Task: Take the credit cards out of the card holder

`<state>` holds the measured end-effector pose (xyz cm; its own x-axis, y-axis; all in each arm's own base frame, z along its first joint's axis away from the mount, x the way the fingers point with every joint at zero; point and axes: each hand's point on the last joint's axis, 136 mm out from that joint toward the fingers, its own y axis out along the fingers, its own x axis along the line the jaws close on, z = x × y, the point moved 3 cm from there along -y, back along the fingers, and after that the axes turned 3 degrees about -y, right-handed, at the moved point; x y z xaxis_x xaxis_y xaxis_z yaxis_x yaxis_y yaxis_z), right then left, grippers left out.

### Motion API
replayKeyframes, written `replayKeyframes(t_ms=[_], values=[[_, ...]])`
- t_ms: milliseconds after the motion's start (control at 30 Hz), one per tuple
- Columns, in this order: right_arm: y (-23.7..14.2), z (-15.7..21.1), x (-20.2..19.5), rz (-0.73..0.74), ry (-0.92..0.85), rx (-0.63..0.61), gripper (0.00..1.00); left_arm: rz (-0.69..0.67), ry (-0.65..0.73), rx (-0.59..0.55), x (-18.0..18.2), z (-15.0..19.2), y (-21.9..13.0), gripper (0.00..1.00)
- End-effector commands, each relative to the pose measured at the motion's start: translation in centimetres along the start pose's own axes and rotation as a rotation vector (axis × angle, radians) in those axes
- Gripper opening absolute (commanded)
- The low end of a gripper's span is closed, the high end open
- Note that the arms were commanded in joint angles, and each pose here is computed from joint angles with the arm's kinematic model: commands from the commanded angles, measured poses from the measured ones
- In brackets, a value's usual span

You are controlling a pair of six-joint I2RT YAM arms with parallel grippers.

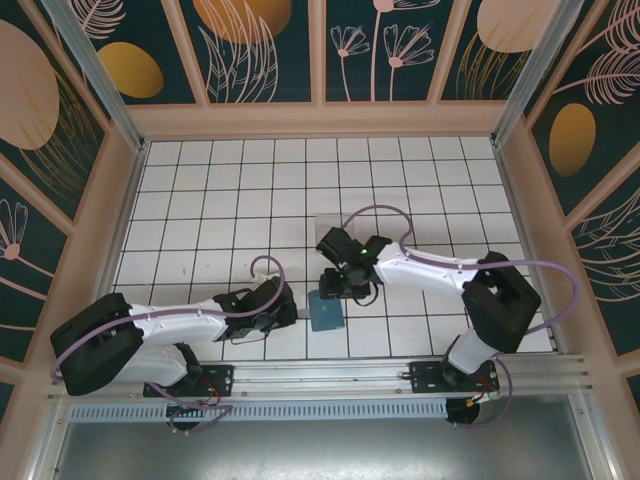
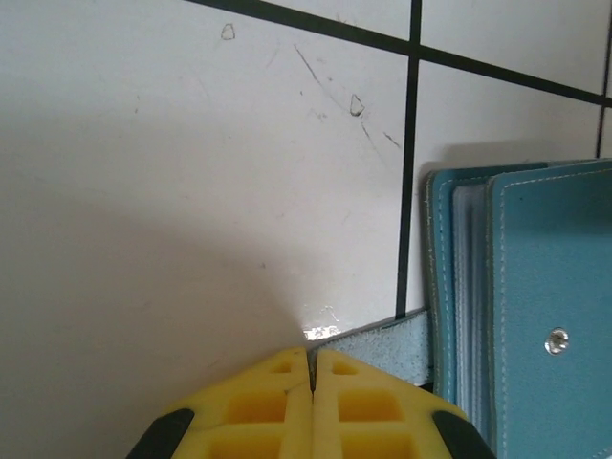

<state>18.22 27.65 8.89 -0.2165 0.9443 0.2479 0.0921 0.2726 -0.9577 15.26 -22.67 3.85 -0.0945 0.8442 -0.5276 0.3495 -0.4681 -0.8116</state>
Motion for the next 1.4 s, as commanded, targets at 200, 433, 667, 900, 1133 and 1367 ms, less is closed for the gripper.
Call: replayKeyframes(t_ms=[200, 433, 667, 900, 1133, 1367], values=[[1.1, -0.3, 0.9, 0.245, -0.066, 0.045, 0.67, 0.179, -0.029, 0.048, -0.9, 0.9, 0.1, 0.01], [2.3, -0.4, 1.5, 0.342, -0.093, 0.076, 0.76, 0.179, -0.005, 0.077, -0.6, 1.4, 0.5, 0.02], [2.6, -0.2, 0.6, 0.416, -0.1, 0.081, 0.77, 0.167, 0.001, 0.08, -0.3, 1.5, 0.6, 0.02], [2.5, -0.1, -0.2, 0.454, -0.113, 0.08, 0.77, 0.16, -0.006, 0.09, -0.2, 1.7, 0.8, 0.02], [1.6, -0.2, -0.1, 0.435, -0.11, 0.065, 0.76, 0.147, -0.019, 0.088, 0.1, 1.7, 0.8, 0.02], [0.9, 0.2, -0.3, 0.408, -0.09, 0.058, 0.76, 0.134, -0.023, 0.09, 0.3, 1.7, 0.9, 0.02]])
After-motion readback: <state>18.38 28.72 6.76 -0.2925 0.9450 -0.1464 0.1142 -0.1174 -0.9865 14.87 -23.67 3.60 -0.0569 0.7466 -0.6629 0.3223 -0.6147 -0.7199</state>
